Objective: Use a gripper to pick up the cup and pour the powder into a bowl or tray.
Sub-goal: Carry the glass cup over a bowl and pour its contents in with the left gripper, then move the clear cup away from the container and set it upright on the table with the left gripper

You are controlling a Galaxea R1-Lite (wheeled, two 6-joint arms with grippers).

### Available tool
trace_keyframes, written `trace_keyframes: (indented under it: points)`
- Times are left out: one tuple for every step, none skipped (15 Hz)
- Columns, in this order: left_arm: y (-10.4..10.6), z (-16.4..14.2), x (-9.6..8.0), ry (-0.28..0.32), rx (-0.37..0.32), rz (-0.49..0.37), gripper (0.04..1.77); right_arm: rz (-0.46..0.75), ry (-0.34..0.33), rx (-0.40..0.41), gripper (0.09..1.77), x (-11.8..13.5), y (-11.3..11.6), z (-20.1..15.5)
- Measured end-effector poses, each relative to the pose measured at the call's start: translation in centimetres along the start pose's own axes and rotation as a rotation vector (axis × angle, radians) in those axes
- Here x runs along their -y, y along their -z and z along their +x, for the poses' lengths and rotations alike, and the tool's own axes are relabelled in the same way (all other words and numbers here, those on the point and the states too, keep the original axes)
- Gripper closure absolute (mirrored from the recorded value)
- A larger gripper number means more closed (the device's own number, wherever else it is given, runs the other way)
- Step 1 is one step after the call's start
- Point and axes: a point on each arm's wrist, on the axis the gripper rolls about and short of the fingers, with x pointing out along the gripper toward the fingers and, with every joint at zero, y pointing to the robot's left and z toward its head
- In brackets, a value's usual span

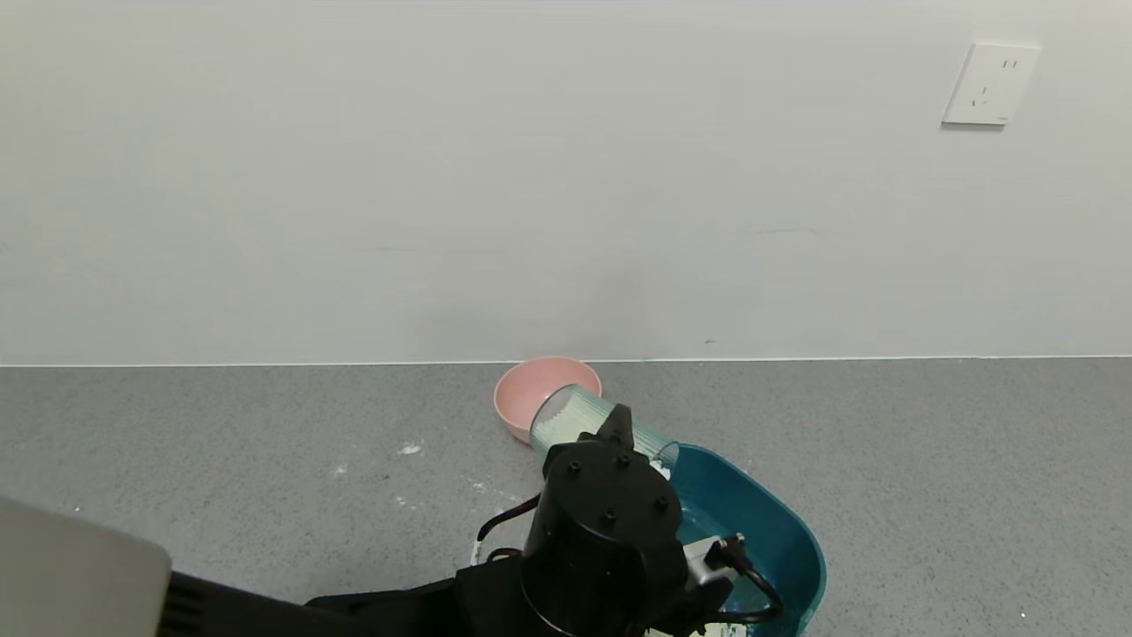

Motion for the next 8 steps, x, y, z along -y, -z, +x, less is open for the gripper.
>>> trace_keyframes:
  points:
    - [0.3,0.0,0.0,0.001,0.003,-0.043,0.53,0.000,0.000,0.000,0.15,0.0,0.0,0.0]
    - [0.6,0.0,0.0,0.004,0.002,-0.087,0.53,0.000,0.000,0.000,0.15,0.0,0.0,0.0]
    - [1.0,0.0,0.1,0.009,0.000,-0.118,0.53,0.000,0.000,0.000,0.15,0.0,0.0,0.0]
    - [1.5,0.1,0.2,0.014,0.004,-0.142,0.53,0.000,0.000,0.000,0.15,0.0,0.0,0.0]
    - [2.0,0.2,0.3,0.019,0.011,-0.168,0.53,0.000,0.000,0.000,0.15,0.0,0.0,0.0]
    - [2.5,0.3,0.3,0.024,0.024,-0.206,0.53,0.000,0.000,0.000,0.15,0.0,0.0,0.0]
    - [3.0,0.5,0.3,0.029,0.034,-0.251,0.53,0.000,0.000,0.000,0.15,0.0,0.0,0.0]
    - [3.3,0.5,0.3,0.033,0.044,-0.294,0.53,0.000,0.000,0.000,0.15,0.0,0.0,0.0]
